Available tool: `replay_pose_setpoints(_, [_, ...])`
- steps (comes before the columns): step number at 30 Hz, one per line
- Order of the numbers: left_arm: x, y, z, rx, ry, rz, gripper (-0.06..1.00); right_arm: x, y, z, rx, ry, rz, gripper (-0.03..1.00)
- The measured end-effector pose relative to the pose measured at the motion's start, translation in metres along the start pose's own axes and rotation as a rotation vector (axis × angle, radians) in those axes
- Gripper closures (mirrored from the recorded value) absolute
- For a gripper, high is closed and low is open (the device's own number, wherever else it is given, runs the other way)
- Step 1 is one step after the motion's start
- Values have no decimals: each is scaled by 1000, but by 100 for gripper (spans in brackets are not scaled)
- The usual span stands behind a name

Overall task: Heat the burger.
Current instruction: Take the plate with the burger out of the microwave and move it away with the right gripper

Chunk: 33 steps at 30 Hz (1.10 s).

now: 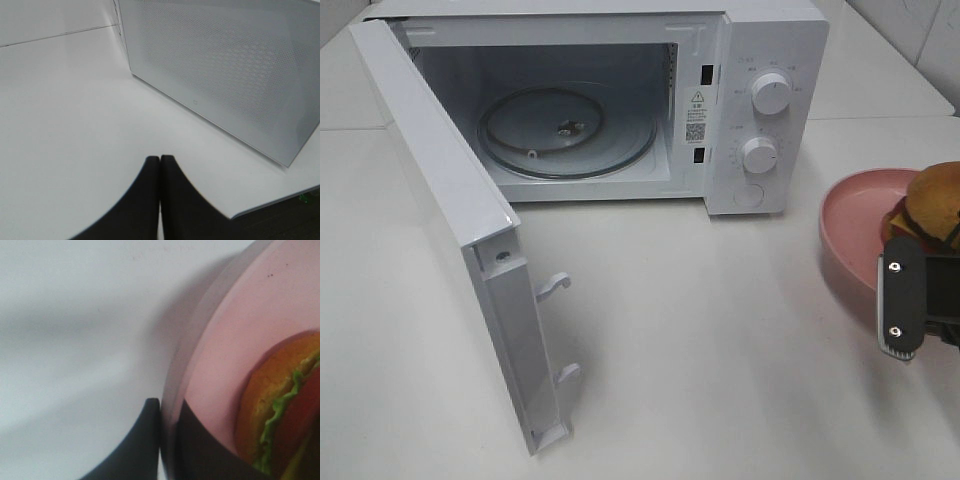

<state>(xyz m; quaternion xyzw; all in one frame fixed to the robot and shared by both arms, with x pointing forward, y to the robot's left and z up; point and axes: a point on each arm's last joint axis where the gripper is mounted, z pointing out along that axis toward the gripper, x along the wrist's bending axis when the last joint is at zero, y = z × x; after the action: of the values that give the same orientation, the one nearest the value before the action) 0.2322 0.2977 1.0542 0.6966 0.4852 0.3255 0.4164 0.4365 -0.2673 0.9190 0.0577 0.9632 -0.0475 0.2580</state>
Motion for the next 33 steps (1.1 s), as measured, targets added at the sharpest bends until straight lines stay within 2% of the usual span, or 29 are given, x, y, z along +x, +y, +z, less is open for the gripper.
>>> replay_pose_setpoints(5, [0,0,0,0,0,0,94,-1,-4,1,6,0,9,93])
replay_pose_setpoints(7, [0,0,0,0,0,0,94,-3,1,1,-56,-22,-5,93])
replay_pose_setpoints(11, [0,0,0,0,0,0,94,-3,4,2,-79,-28,-19,93])
replay_pose_setpoints(17, [0,0,0,0,0,0,94,3,5,15,-54,43,-35,93])
replay_pose_setpoints(26, [0,0,0,0,0,0,94,7,7,23,-59,75,-46,87])
replay_pose_setpoints(29, [0,0,0,0,0,0,94,5,8,22,-75,66,-48,83])
replay_pose_setpoints(31, [0,0,0,0,0,0,94,3,10,22,-85,57,-45,73])
replay_pose_setpoints(32, [0,0,0,0,0,0,94,3,10,22,-85,57,-45,73])
replay_pose_setpoints(33, [0,0,0,0,0,0,94,3,10,22,-94,53,-46,65])
